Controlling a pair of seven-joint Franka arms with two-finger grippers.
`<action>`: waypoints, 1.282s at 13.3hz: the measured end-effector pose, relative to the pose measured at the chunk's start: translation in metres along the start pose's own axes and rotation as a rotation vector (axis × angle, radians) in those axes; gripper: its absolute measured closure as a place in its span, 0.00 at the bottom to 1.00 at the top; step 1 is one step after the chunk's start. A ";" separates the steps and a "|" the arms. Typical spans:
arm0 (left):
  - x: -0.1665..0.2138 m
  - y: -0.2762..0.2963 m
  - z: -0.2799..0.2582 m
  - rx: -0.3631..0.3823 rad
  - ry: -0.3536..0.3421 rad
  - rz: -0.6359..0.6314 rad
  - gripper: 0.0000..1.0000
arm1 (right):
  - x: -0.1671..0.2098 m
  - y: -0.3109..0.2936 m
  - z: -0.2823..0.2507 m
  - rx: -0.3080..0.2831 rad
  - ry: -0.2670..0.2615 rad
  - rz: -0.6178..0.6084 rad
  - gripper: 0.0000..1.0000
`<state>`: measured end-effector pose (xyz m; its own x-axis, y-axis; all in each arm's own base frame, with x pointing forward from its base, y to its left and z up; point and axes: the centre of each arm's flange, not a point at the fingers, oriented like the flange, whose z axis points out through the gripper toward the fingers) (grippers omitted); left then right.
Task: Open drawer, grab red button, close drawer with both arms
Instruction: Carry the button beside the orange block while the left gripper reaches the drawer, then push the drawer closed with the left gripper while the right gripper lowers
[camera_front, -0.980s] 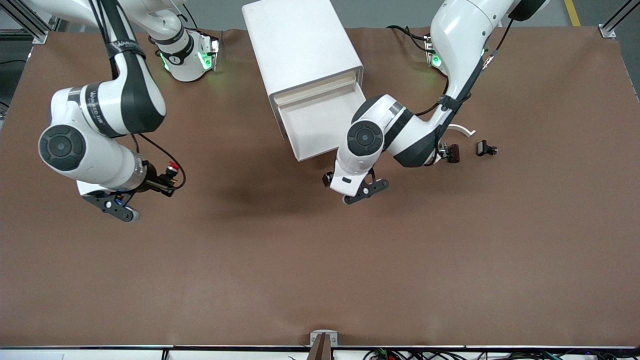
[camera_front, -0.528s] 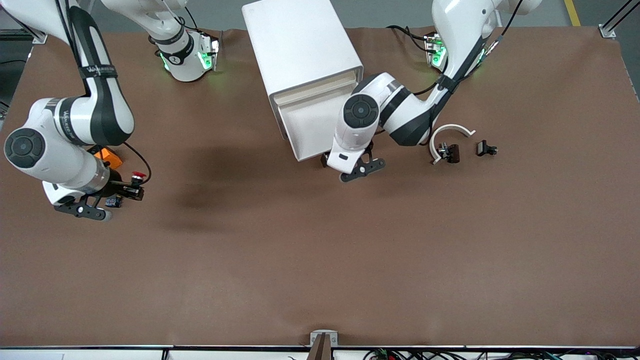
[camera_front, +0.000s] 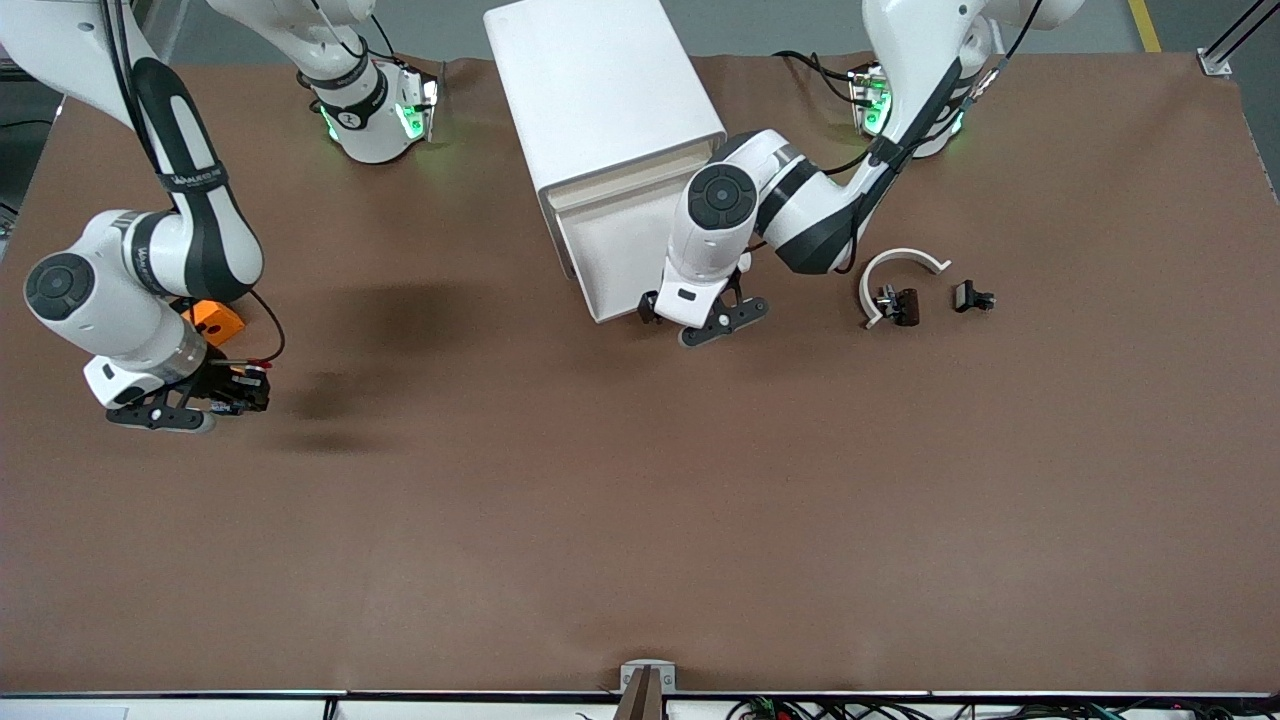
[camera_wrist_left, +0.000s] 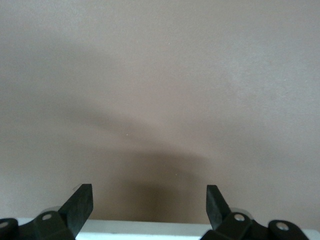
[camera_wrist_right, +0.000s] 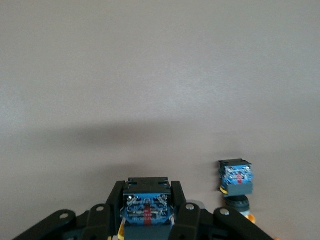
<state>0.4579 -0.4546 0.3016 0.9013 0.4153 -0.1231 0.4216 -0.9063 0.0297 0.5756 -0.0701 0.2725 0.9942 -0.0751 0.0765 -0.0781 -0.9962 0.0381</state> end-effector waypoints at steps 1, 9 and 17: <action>-0.001 0.000 0.002 -0.001 0.000 -0.002 0.00 | -0.002 -0.003 0.011 0.001 0.003 -0.005 0.58; -0.027 0.007 0.008 0.010 -0.005 -0.041 0.00 | -0.027 0.002 0.080 0.001 0.018 -0.069 0.58; -0.086 0.018 0.029 0.050 -0.016 -0.044 0.00 | -0.033 0.015 0.085 0.000 -0.006 -0.051 0.58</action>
<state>0.3848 -0.5091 0.2837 0.8803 0.4536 -0.1392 0.4547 -0.8903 -0.0256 0.5480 -0.0859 0.1861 0.9974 -0.0242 0.0683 -0.0271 -0.9988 0.0419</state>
